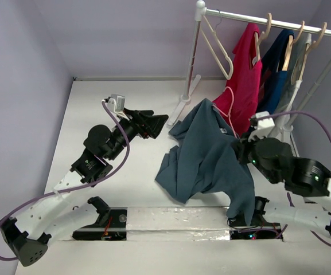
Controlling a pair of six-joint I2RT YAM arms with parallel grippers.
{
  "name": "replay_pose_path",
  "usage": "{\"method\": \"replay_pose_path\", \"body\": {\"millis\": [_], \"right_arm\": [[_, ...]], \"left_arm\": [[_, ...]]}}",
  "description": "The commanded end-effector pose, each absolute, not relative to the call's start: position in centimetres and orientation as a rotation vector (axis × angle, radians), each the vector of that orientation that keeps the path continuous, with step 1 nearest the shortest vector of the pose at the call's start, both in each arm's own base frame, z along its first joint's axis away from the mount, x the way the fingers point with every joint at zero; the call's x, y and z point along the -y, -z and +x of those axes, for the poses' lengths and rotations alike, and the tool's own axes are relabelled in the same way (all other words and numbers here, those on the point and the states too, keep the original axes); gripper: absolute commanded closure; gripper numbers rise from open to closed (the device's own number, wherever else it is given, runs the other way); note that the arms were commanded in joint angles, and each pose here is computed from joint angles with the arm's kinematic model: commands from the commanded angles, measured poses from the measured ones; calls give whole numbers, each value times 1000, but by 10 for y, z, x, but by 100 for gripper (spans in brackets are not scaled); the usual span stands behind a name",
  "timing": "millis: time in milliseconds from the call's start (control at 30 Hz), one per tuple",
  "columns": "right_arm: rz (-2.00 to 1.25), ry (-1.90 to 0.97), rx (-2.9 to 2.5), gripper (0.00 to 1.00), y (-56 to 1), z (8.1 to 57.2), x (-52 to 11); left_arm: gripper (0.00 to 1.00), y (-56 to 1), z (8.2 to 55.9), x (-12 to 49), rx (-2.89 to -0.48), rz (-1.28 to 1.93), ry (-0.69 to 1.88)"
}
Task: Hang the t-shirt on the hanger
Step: Place the T-shirt on the hanger, then place the hanger at the clothesline.
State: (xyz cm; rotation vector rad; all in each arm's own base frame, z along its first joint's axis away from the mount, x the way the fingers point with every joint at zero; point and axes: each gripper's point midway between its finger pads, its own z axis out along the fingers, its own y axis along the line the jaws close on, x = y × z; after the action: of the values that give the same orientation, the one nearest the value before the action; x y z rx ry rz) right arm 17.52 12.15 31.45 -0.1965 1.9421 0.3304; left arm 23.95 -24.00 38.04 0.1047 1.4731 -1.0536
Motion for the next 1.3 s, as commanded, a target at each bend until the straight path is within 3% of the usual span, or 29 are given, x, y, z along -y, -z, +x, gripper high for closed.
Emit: {"method": "replay_pose_path", "body": {"millis": [0, 200, 233, 800, 1267], "right_arm": [[-56, -230, -1793, 100, -363, 203, -113], [-35, -141, -1748, 100, -379, 217, -111], [-20, -109, -1748, 100, -378, 222, -107], [16, 31, -1717, 100, -388, 294, -76], [-3, 143, -1570, 100, -456, 341, -64]], "left_arm": [[25, -393, 230, 236, -1421, 126, 1071], [14, -398, 222, 227, -1403, 125, 1062], [1, -396, 222, 227, -1406, 129, 1060], [1, -392, 217, 206, -1395, 91, 1000], [1, -379, 216, 199, -1413, 93, 959]]}}
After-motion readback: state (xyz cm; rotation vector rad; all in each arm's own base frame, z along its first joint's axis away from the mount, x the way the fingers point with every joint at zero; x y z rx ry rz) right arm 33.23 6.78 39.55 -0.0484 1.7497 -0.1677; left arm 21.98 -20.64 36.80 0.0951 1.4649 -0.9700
